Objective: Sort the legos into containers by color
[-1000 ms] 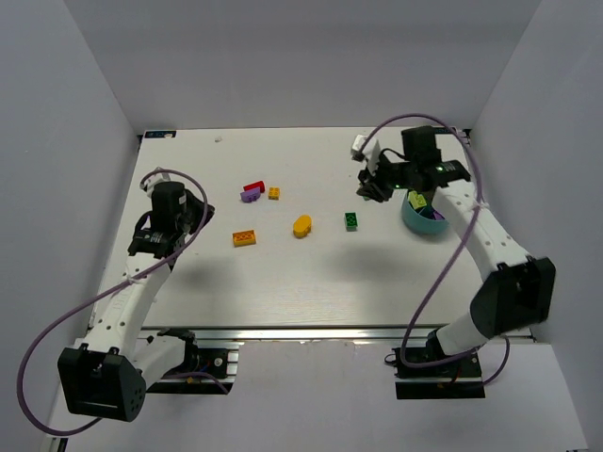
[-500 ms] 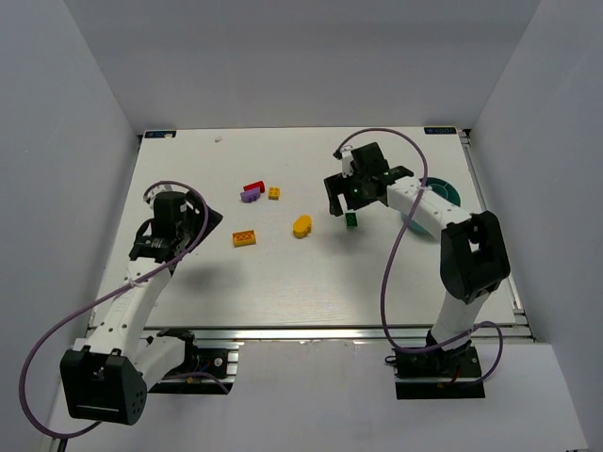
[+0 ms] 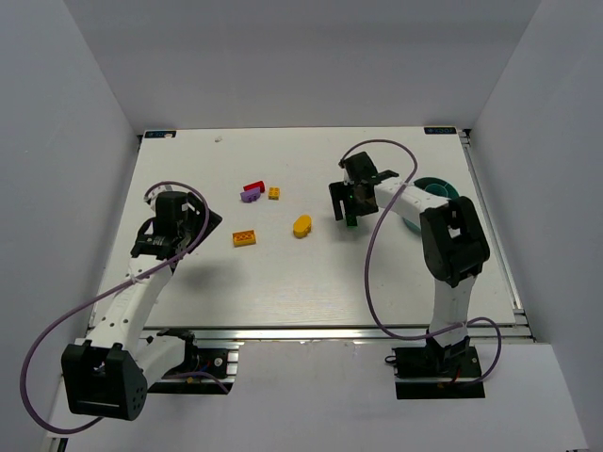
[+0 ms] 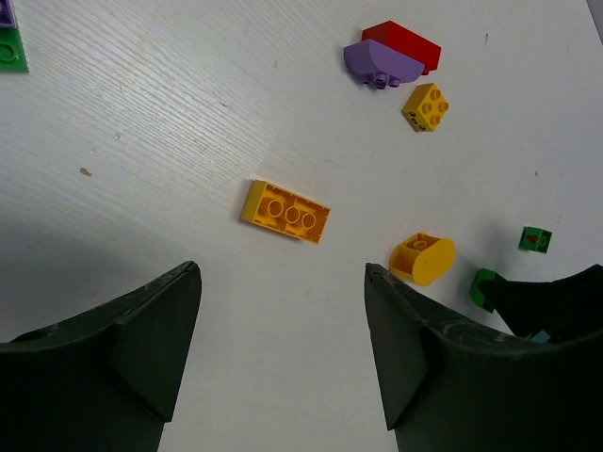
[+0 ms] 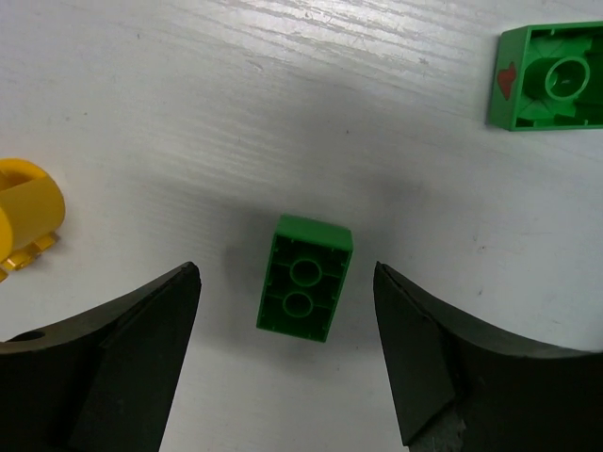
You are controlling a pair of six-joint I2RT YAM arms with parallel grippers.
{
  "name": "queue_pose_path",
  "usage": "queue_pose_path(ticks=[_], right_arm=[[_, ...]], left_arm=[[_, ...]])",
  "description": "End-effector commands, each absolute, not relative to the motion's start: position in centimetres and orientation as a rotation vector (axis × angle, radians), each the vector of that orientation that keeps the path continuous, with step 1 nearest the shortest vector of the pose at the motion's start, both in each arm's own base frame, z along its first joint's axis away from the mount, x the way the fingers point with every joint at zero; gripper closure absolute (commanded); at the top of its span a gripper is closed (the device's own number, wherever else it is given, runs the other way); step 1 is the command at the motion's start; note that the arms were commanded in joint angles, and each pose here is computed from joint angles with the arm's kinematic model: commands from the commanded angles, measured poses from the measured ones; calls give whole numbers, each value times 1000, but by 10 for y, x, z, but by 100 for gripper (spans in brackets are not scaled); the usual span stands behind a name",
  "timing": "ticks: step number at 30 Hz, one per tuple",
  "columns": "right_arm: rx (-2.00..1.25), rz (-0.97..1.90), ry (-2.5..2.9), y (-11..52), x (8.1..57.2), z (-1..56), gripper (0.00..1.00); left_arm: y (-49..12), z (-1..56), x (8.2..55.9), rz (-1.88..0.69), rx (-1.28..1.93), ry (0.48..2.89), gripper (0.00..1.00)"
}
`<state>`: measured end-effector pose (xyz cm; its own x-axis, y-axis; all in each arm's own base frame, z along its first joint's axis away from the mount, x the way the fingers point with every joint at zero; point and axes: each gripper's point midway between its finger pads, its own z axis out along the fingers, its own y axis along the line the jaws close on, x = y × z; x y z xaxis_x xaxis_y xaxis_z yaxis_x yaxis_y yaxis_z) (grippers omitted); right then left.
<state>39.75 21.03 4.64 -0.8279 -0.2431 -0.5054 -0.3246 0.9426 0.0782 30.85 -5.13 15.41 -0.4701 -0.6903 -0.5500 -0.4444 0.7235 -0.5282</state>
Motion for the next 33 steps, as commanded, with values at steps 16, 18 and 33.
queue_pose_path(ticks=[16, 18, 33], right_arm=[[-544, 310, 2491, 222, 419, 69, 83], [-644, 369, 2345, 225, 422, 109, 95], [-481, 342, 1882, 20, 426, 269, 100]], left_arm=[[-40, 150, 308, -348, -879, 2124, 21], [-41, 151, 312, -359, -879, 2113, 21], [-50, 141, 334, -419, -844, 2116, 21]])
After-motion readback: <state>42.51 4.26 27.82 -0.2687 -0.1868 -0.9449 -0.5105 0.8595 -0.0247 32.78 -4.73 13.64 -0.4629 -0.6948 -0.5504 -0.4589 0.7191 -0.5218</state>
